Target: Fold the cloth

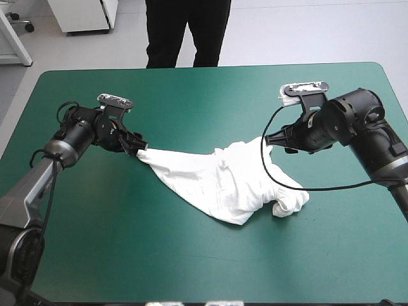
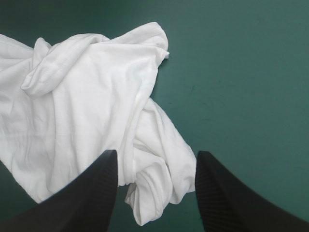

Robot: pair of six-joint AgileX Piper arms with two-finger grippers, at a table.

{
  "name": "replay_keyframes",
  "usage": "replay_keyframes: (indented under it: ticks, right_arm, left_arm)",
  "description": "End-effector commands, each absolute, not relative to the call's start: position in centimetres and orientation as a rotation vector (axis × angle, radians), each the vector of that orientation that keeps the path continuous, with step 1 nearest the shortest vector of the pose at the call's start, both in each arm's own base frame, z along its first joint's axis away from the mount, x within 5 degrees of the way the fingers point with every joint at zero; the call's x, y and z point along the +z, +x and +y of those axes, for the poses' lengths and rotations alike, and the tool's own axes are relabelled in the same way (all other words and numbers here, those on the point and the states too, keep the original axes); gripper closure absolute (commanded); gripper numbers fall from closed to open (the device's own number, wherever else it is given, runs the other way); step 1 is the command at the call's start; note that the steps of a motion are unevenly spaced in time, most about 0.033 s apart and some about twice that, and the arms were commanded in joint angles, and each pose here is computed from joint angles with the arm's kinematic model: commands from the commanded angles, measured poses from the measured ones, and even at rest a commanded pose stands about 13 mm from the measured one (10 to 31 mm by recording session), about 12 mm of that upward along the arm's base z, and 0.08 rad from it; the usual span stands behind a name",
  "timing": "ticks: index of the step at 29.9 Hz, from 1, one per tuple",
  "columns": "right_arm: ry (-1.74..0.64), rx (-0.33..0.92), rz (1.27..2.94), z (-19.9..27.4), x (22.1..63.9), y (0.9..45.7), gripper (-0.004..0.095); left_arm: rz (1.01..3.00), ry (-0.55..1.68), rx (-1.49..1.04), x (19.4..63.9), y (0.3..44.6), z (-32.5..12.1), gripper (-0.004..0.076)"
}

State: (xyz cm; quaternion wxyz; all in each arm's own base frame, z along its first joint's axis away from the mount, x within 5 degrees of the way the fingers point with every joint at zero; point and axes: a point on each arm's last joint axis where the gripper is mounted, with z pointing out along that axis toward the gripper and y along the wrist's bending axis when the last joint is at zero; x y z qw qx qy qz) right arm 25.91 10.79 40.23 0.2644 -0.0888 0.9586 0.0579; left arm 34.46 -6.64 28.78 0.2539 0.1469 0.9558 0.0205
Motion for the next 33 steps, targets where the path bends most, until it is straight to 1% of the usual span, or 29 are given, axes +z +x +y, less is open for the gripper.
replay_keyframes:
  ticks: [1, 6, 11, 15, 17, 19, 22, 23, 27, 29, 31, 33]
  right_arm:
    - [-0.231, 0.201, 2.502, 10.4, 42.2, 25.1, 0.0446]
    - [-0.231, 0.21, 2.513, 10.4, 42.2, 25.1, 0.0445]
    - [-0.231, 0.205, 2.519, 10.4, 42.2, 25.0, 0.0446]
    - [-0.231, 0.205, 2.519, 10.4, 42.2, 25.0, 0.0446]
    - [-0.231, 0.205, 2.519, 10.4, 42.2, 25.0, 0.0446]
    - [-0.232, 0.205, 2.52, 10.4, 42.2, 25.0, 0.0446]
    - [-0.233, 0.208, 2.546, 10.4, 42.0, 24.8, 0.045]
    - [-0.234, 0.214, 2.555, 10.4, 41.9, 24.8, 0.045]
    - [-0.216, 0.282, 2.603, 10.8, 40.9, 24.3, 0.0449]
    - [-0.18, 0.287, 2.646, 10.8, 39.8, 24.1, 0.044]
    - [-0.179, 0.272, 2.688, 10.7, 38.6, 23.8, 0.0393]
    - [-0.181, 0.249, 2.739, 10.6, 37.1, 23.7, 0.0322]
  left_arm:
    - [2.501, 0.371, 0.02, 30.6, 36.5, -7.2, 0.0162]
    - [2.547, 0.368, 0.019, 28.6, 38.6, -7.7, 0.0162]
    - [2.648, 0.368, 0.019, 25.6, 39.5, -7.9, 0.0162]
    - [2.704, 0.343, -0.037, 23.7, 40.0, -8.3, 0.0171]
    - [2.721, 0.344, -0.066, 23.0, 40.1, -8.6, 0.0221]
    - [2.735, 0.343, -0.068, 22.6, 40.1, -8.6, 0.0372]
    - [2.74, 0.391, -0.059, 22.6, 40.0, -8.6, 0.0739]
    - [2.741, 0.412, -0.048, 22.6, 40.0, -8.5, 0.0722]
    - [2.748, 0.414, -0.045, 22.5, 40.0, -8.5, 0.0733]
    - [2.748, 0.414, -0.045, 22.5, 40.0, -8.5, 0.0733]
    - [2.75, 0.414, -0.045, 22.5, 39.9, -8.5, 0.0733]
    - [2.75, 0.414, -0.045, 22.5, 39.9, -8.5, 0.0733]
